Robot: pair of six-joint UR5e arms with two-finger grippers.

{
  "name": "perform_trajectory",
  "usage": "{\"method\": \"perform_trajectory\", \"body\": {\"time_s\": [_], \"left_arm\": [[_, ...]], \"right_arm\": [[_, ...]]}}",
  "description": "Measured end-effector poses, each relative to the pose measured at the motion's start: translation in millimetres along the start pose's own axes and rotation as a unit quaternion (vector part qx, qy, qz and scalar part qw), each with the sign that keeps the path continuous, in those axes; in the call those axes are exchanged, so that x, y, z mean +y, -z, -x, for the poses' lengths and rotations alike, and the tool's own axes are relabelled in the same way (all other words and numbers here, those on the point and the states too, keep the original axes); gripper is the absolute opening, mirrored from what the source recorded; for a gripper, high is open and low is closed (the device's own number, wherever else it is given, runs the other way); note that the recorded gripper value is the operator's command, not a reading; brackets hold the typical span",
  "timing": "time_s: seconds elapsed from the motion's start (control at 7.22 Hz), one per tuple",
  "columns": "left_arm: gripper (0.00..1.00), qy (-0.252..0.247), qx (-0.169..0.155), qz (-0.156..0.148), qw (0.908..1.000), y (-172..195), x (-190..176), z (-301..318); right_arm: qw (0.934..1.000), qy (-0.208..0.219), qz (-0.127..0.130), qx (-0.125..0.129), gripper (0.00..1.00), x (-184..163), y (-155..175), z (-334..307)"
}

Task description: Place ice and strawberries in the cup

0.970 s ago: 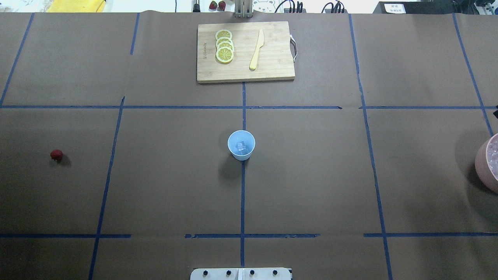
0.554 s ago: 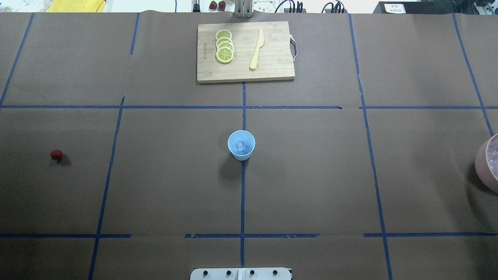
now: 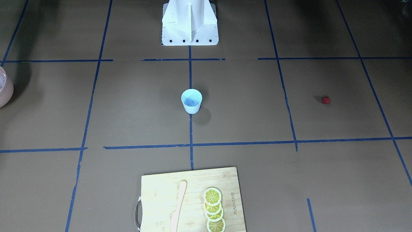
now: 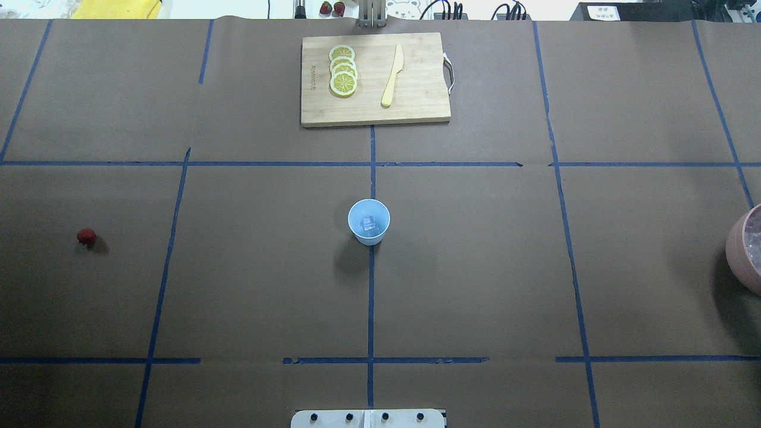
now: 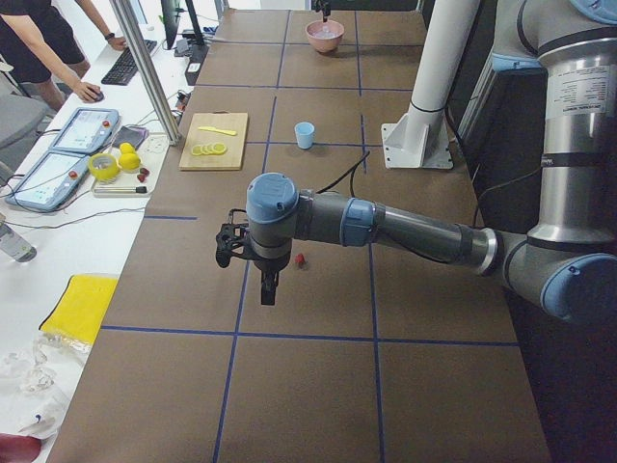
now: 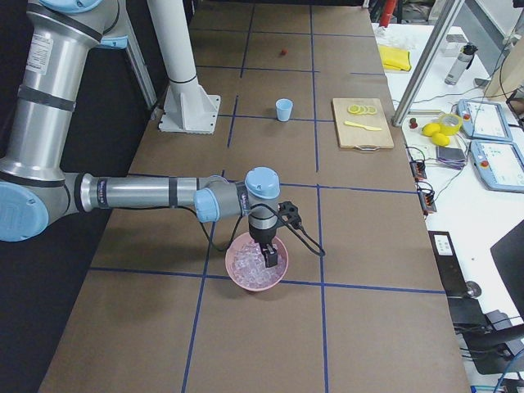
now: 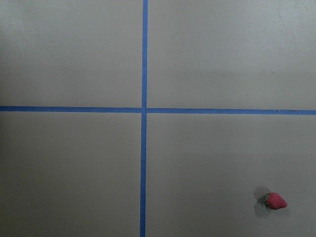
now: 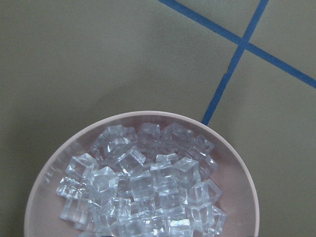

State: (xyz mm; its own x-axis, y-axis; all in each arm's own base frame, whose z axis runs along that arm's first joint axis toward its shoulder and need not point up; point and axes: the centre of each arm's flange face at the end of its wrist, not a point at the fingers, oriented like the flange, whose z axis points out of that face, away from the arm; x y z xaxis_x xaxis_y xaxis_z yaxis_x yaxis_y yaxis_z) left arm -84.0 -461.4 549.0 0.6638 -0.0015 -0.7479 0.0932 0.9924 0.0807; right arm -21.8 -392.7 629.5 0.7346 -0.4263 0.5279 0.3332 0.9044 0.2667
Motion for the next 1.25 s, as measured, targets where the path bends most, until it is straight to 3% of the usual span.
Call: {"method": "perform_trajectory", "body": {"time_s": [0.69, 1.25], "left_arm": [[1.00, 0.004, 0.001, -0.001, 1.0000, 0.6, -0.7, -1.1], [1.00, 0.005, 0.001, -0.001, 1.0000, 0.9, -0.8, -1.4]], "right_arm": [[0.9985, 0.048, 0.025, -0.003, 0.76, 3.6, -22.6, -4.3], [0.9964, 0.060, 0.059, -0.007, 0.65, 7.8, -56.0, -1.0]]}}
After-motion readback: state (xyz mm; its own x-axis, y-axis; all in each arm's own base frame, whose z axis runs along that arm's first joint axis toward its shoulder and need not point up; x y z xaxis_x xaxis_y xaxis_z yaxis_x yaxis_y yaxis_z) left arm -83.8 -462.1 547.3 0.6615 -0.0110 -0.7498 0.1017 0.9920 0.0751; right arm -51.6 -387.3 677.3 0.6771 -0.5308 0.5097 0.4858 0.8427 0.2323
